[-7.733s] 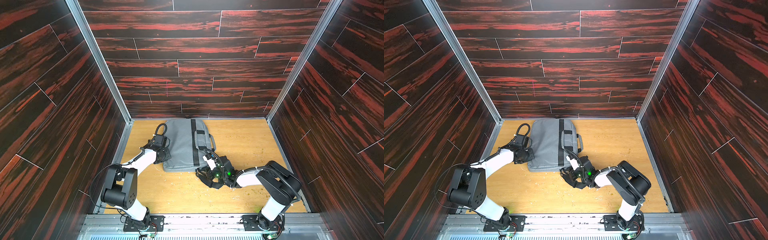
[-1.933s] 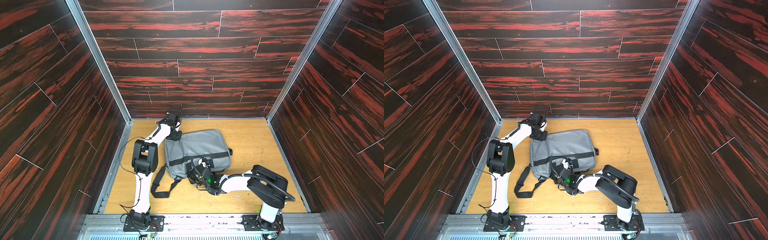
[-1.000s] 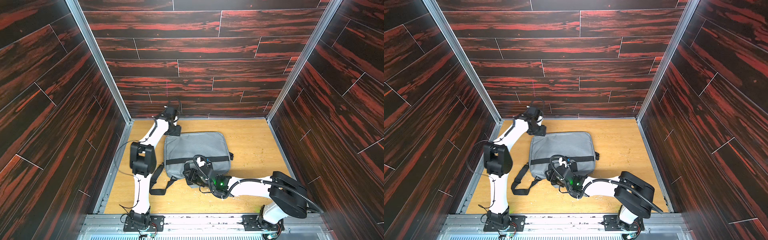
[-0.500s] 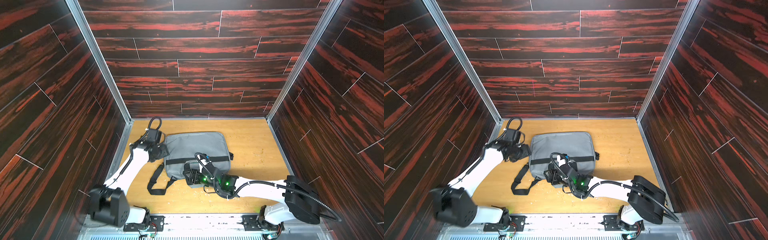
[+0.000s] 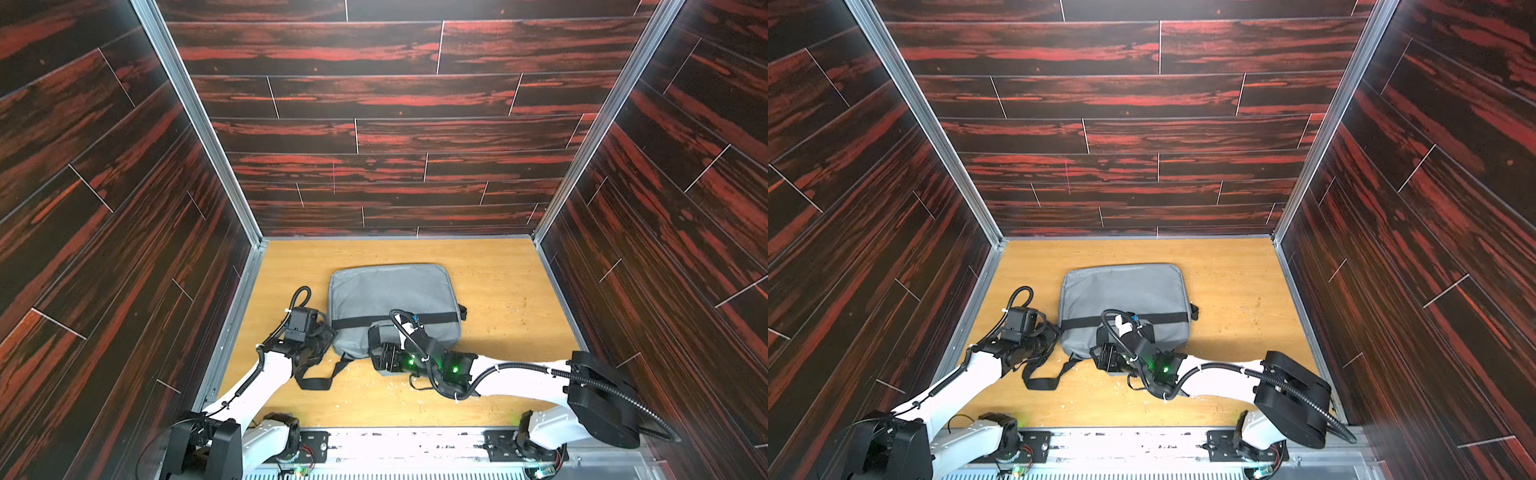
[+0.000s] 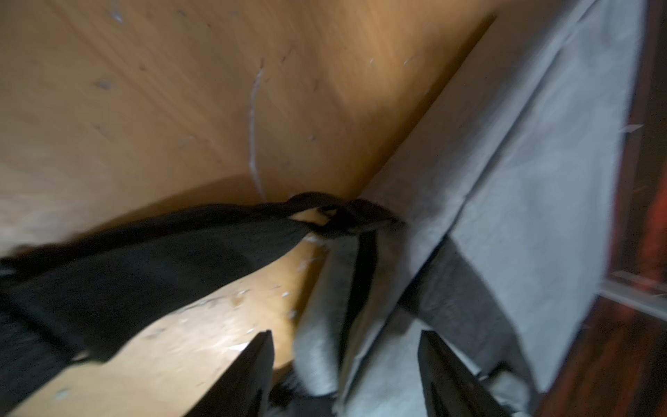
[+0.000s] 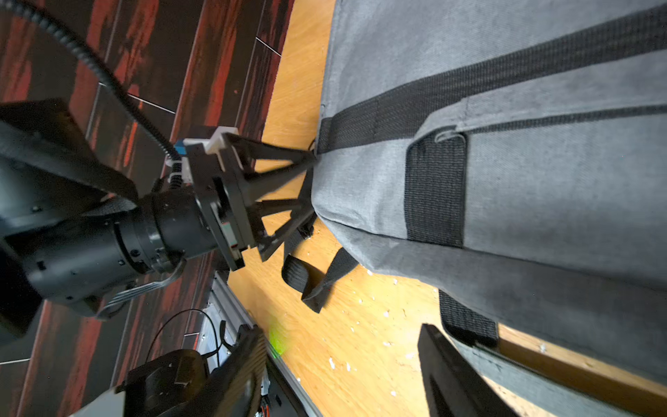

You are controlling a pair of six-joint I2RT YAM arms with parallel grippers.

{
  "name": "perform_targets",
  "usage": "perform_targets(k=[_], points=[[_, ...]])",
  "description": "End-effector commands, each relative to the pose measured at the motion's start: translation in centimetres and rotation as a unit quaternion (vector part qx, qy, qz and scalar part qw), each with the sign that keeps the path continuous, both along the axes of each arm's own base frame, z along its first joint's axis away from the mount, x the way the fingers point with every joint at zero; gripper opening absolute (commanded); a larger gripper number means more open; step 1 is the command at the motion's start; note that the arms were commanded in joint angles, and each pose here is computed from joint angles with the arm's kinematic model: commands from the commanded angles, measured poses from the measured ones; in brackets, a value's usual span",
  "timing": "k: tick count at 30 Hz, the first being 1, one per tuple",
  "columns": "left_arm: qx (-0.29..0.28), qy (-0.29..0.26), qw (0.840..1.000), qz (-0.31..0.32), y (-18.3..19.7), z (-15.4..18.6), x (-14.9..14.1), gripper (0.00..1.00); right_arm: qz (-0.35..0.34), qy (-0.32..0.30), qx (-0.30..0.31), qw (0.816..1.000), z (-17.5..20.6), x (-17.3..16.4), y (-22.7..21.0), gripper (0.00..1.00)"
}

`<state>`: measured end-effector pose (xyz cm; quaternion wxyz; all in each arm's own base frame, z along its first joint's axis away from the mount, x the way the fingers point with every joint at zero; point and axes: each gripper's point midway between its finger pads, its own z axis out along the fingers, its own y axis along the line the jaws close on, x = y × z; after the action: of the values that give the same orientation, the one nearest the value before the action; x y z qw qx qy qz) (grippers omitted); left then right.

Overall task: Open the zippered laptop bag and take out the laptop
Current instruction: Unzip the zipper on the zippered laptop bag.

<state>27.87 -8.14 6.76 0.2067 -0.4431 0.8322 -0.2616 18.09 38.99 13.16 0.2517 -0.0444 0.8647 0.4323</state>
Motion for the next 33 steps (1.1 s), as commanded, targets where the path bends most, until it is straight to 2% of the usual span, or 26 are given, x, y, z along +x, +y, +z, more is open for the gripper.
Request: perform_targets(k=[1,8,12,15,18,22,26,33], points=[[-0.065,-0.045,0.996,0.048,-1.1,1.4,1.5,0.65,-0.008,-0.006,-0.003,1.0,0.3,-0.1,-0.5,0.7],[-0.08,-0.017,0.996,0.036,-1.8,-0.5,-0.7,0.5,-0.021,0.008,-0.004,1.0,-1.0,0.2,0.0,0.69],[-0.082,-0.028,0.996,0.02,-2.2,0.1,-0.4,0.38,-0.032,0.012,-0.001,0.999,-1.2,0.5,0.6,0.66],[-0.1,-0.021,0.995,0.006,-3.2,-0.3,-0.3,0.31,-0.031,0.016,0.002,0.999,-1.5,0.1,1.7,0.64],[-0.119,-0.023,0.993,0.003,-3.7,-0.8,-0.2,0.19,-0.032,0.022,0.004,0.999,-2.0,-0.6,2.5,0.62],[-0.103,-0.033,0.994,-0.016,-3.7,0.0,0.0,0.05,-0.034,0.035,0.013,0.999,-2.8,-1.1,3.3,0.59],[-0.113,-0.038,0.993,-0.019,-4.1,0.7,0.3,0.0,-0.027,0.053,0.027,0.998,-3.7,-1.6,5.2,0.56],[-0.124,-0.048,0.991,-0.029,-4.4,2.4,0.0,0.0,-0.031,0.078,0.044,0.995,-5.3,-1.4,8.8,0.48]])
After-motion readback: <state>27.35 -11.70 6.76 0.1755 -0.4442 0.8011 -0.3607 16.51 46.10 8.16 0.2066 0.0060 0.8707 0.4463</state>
